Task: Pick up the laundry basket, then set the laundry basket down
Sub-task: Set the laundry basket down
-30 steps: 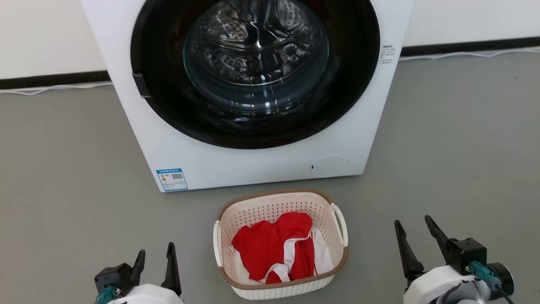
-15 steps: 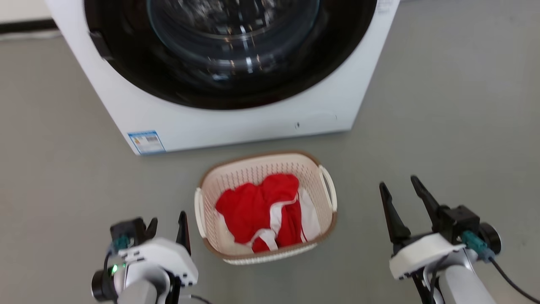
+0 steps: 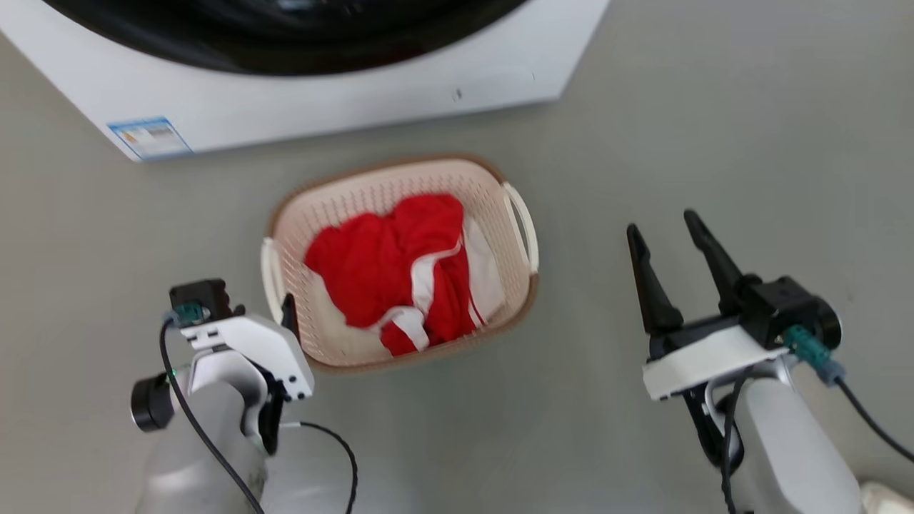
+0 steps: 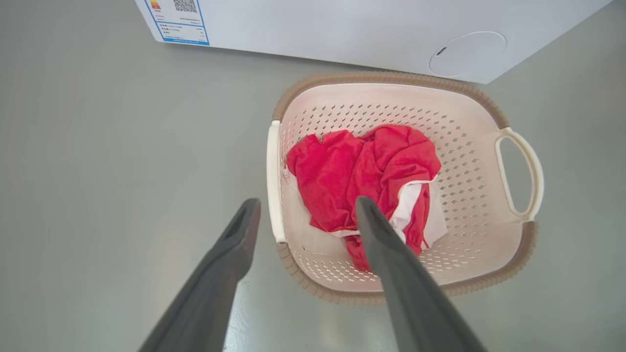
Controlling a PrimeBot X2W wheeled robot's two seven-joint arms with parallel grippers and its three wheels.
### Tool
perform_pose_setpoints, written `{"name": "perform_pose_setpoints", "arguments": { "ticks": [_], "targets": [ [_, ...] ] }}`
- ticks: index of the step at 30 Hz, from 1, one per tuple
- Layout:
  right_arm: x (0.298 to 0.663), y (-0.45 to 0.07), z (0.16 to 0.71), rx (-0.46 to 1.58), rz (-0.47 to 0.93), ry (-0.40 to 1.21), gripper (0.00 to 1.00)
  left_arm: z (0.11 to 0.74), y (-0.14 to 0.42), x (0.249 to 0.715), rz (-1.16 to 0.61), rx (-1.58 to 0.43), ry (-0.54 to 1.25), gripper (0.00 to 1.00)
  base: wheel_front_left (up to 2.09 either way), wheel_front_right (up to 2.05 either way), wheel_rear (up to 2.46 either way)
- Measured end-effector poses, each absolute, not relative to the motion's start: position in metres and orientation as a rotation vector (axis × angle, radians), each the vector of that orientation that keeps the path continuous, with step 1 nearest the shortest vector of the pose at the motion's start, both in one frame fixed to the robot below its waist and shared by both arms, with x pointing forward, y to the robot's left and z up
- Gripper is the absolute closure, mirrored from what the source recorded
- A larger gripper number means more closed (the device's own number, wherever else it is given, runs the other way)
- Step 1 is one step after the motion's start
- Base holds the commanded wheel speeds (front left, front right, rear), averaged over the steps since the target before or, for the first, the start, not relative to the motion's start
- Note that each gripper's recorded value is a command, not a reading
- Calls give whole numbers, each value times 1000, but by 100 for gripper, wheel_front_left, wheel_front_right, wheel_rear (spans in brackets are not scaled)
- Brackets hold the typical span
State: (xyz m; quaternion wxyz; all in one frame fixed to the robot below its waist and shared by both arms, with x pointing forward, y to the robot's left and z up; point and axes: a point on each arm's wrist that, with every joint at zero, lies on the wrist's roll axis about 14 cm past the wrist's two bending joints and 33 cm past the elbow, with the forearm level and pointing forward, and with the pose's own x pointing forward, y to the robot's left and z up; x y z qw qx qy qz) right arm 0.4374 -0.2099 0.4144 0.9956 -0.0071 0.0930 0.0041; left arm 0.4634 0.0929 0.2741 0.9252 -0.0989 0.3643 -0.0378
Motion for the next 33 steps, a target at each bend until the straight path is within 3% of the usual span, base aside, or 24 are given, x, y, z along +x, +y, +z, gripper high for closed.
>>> {"name": "perform_pose_setpoints", "arguments": {
  "ticks": [17, 33],
  "targets": [
    [468, -224, 367, -25, -19, 253, 0, 176, 93, 480, -17, -163, 948, 0, 0, 0, 0],
    [470, -222, 337, 14, -25, 309, 0, 146, 96, 486, -10, -128, 996, 0, 0, 0, 0]
  ]
}}
